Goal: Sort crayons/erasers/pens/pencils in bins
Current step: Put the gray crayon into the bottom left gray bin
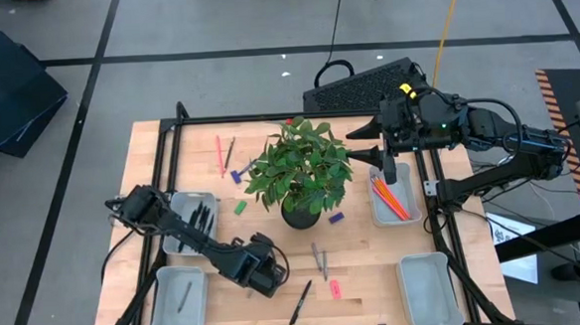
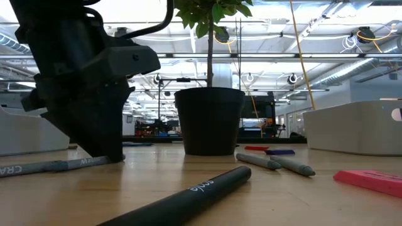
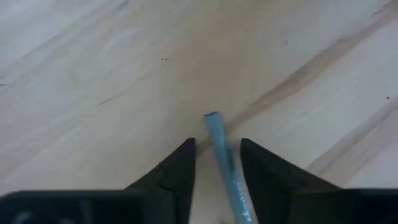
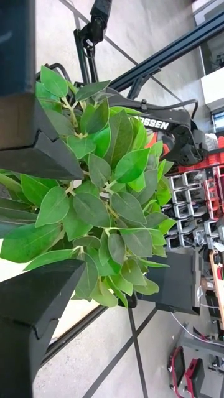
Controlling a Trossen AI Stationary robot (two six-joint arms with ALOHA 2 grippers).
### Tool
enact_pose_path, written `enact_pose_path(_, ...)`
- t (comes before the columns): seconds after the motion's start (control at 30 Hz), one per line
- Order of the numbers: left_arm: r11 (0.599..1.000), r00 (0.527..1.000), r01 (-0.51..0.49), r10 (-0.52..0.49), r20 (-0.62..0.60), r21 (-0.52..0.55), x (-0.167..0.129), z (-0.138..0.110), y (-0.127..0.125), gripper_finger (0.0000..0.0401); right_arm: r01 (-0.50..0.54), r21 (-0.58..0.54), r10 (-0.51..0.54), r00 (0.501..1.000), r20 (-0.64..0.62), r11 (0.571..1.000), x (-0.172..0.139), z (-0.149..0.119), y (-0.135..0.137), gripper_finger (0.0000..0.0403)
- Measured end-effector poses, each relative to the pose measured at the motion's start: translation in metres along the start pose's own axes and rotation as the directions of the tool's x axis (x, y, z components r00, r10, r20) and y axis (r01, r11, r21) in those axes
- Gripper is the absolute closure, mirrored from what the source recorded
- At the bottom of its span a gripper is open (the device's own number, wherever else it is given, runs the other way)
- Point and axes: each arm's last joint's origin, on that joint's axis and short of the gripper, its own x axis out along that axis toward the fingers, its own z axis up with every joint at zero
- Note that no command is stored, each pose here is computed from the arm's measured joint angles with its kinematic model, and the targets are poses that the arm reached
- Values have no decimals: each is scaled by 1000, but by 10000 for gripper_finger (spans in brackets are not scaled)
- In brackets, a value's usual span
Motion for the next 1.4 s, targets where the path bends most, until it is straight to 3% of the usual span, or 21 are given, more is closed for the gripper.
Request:
enact_pose_path(0.17,999,999,-26,26,-24,-22,2,5,3,371,0,0,0,1000,0,1000,0,0,0,190)
enact_pose_path(0.23,999,999,-28,27,-34,-31,3,8,3,387,1,0,-1,1000,0,1000,0,0,0,190)
enact_pose_path(0.43,998,998,-23,20,-53,-57,2,16,4,373,0,0,0,1000,0,1000,0,0,0,190)
enact_pose_path(0.6,997,1000,8,-10,-27,-74,-10,24,6,392,1,0,-1,1000,0,1000,0,0,0,190)
enact_pose_path(0.87,996,1000,23,-22,11,-87,-37,44,16,386,0,0,0,1000,0,1000,0,0,0,190)
enact_pose_path(1.2,982,981,185,-182,66,-36,-92,61,26,386,0,0,0,1000,0,1000,0,0,0,190)
enact_pose_path(1.4,961,962,269,-271,23,71,-120,56,33,392,0,0,0,1000,0,1000,0,0,0,190)
